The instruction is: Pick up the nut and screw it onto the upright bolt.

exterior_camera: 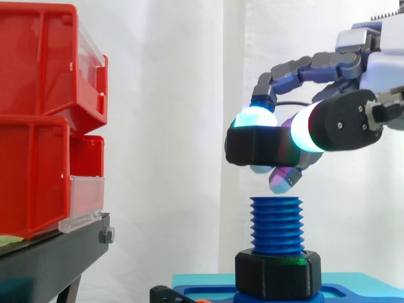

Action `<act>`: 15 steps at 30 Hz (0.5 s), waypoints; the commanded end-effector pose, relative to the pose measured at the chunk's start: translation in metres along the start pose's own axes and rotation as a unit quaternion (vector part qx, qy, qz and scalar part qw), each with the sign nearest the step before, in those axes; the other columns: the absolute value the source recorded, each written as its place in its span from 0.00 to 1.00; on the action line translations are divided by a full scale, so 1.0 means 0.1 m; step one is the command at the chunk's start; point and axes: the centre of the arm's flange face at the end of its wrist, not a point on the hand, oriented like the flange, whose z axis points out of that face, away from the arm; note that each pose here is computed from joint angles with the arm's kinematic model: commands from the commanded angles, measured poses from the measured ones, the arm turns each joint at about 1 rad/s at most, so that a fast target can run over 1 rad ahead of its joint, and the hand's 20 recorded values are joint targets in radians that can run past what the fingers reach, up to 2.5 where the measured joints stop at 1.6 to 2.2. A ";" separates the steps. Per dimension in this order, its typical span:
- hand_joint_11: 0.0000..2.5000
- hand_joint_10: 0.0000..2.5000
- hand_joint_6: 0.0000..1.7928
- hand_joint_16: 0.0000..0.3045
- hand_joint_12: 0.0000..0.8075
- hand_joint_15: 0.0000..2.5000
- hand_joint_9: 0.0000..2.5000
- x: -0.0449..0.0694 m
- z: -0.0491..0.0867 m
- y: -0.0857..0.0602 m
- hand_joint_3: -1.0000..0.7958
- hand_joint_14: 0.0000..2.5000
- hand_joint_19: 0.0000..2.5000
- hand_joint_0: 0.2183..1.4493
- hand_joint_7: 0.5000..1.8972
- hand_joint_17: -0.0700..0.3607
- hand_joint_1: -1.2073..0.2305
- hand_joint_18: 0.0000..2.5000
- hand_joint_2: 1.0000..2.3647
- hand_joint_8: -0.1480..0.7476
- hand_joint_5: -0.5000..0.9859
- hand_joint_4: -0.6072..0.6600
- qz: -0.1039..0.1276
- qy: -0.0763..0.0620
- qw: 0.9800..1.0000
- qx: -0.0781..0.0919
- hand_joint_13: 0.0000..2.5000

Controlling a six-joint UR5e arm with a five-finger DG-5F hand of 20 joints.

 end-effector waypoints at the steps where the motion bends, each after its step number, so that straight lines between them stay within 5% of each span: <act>1: 0.08 0.00 0.28 0.19 0.48 0.02 0.38 0.02 0.02 -0.04 0.28 0.00 0.10 0.27 0.57 0.46 0.37 0.33 0.00 0.57 0.24 0.71 0.001 -0.002 1.000 0.001 0.34; 15: 0.08 0.00 0.28 0.20 0.49 0.02 0.38 0.06 -0.03 -0.04 0.28 0.00 0.09 0.27 0.58 0.48 0.37 0.34 0.00 0.58 0.25 0.72 -0.010 0.017 1.000 0.007 0.35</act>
